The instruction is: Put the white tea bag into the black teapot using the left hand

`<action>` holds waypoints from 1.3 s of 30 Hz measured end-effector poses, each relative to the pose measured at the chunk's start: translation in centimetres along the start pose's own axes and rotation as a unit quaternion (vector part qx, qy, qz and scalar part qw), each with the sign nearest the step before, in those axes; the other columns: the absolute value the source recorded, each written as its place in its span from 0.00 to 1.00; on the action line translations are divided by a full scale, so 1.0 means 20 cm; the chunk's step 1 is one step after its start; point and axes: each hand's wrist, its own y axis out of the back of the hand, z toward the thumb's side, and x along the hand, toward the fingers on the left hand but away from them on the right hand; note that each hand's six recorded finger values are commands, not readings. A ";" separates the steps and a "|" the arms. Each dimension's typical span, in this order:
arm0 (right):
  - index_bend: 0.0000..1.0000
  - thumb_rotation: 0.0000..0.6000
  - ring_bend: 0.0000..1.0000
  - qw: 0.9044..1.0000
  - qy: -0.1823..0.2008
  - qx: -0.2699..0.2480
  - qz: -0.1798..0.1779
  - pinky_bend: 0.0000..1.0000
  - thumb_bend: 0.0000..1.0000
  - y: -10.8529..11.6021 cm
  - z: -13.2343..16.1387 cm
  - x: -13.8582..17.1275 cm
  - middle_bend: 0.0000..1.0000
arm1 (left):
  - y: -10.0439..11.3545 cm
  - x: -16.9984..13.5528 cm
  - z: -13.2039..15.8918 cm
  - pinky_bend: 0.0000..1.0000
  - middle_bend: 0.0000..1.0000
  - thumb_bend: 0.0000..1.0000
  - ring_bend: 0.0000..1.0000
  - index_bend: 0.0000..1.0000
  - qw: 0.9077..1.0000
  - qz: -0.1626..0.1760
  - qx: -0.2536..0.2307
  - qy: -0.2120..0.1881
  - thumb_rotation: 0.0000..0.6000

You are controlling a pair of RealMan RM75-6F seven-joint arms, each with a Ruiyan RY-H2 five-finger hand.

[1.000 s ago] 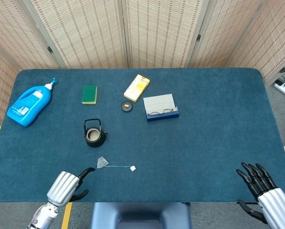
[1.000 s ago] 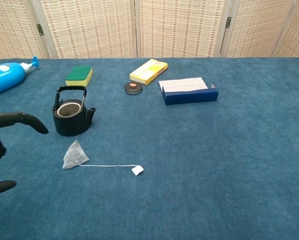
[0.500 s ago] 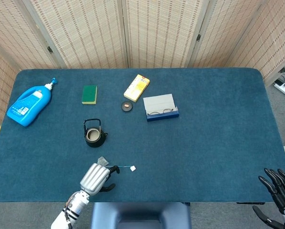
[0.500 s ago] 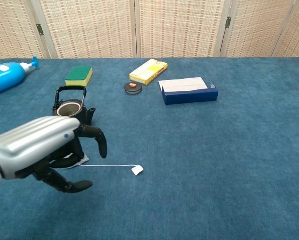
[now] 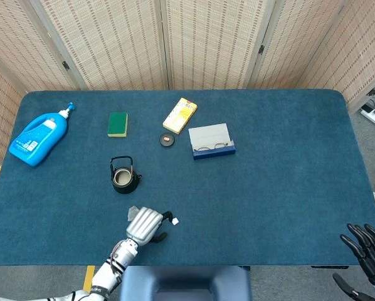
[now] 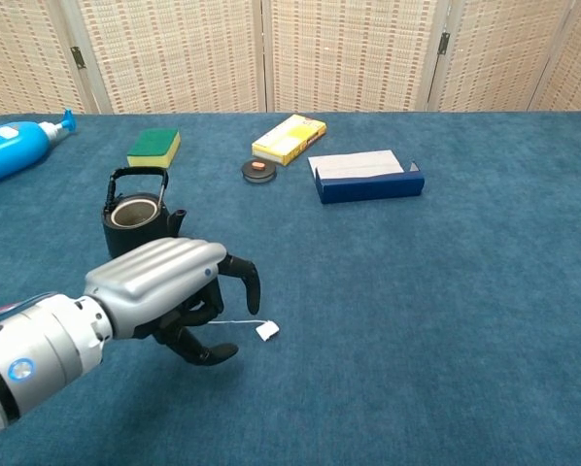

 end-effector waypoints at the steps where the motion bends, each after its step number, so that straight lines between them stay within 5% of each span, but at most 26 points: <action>1: 0.00 1.00 0.00 1.000 0.000 -0.001 0.000 0.00 0.31 0.00 0.00 0.00 0.00 | 0.00 0.01 -0.01 1.00 1.00 0.35 1.00 0.45 1.000 0.000 0.002 0.002 1.00; 39: 0.00 1.00 0.00 1.000 -0.014 -0.007 0.002 0.00 0.31 0.01 -0.05 -0.03 0.00 | -0.10 0.20 -0.02 1.00 1.00 0.41 1.00 0.46 0.999 -0.045 0.006 0.015 1.00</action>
